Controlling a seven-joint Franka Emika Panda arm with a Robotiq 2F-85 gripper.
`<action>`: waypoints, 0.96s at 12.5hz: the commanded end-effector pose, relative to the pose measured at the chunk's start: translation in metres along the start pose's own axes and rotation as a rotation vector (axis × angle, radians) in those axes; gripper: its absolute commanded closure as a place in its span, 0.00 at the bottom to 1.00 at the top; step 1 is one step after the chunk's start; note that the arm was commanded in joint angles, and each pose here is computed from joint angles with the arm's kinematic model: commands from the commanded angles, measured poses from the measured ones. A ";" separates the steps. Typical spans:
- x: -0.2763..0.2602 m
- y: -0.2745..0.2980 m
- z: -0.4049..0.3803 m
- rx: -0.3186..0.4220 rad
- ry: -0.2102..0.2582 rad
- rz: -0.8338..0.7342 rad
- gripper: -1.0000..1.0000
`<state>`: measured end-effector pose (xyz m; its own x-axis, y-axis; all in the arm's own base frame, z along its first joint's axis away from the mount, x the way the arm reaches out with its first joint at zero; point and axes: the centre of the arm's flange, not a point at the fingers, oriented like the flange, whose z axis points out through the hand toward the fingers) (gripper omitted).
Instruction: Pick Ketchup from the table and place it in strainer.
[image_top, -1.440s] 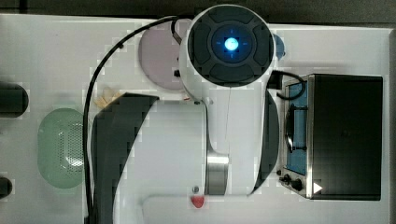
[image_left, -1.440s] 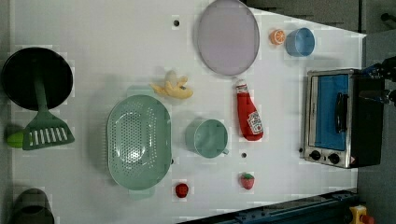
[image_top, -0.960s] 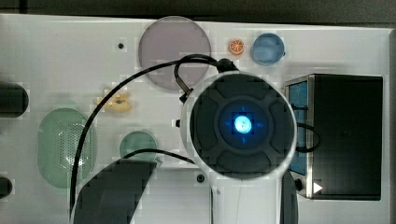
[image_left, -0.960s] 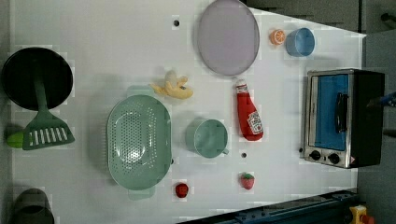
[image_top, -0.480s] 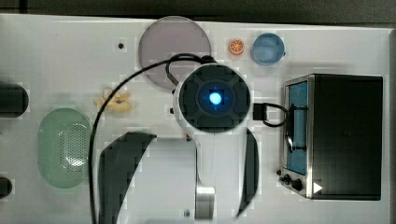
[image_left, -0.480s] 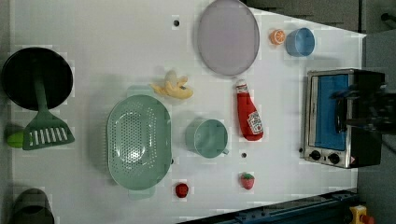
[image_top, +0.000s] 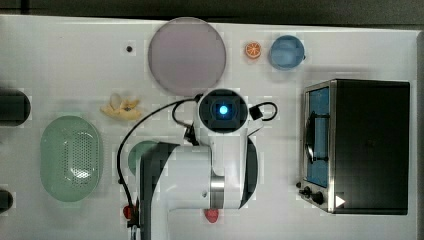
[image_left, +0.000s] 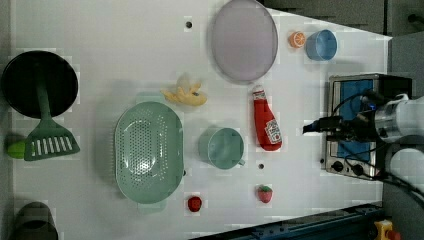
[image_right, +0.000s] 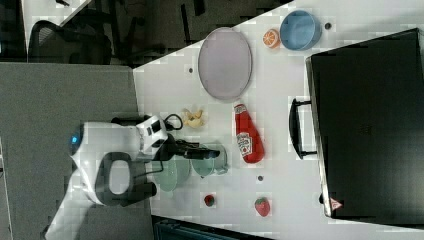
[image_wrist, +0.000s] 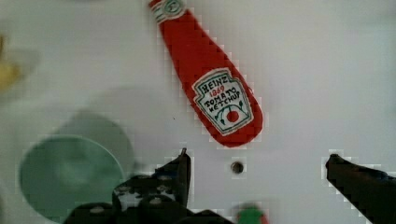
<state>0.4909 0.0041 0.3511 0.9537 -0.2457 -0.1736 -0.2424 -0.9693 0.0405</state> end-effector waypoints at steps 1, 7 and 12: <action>-0.003 0.005 0.010 0.005 0.085 -0.368 0.00; 0.004 -0.002 0.095 0.019 0.077 -0.415 0.00; 0.022 -0.011 0.147 -0.016 0.142 -0.500 0.00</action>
<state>0.4797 0.0057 0.1910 0.9797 0.1808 -0.0869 0.1806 -0.9835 -0.0094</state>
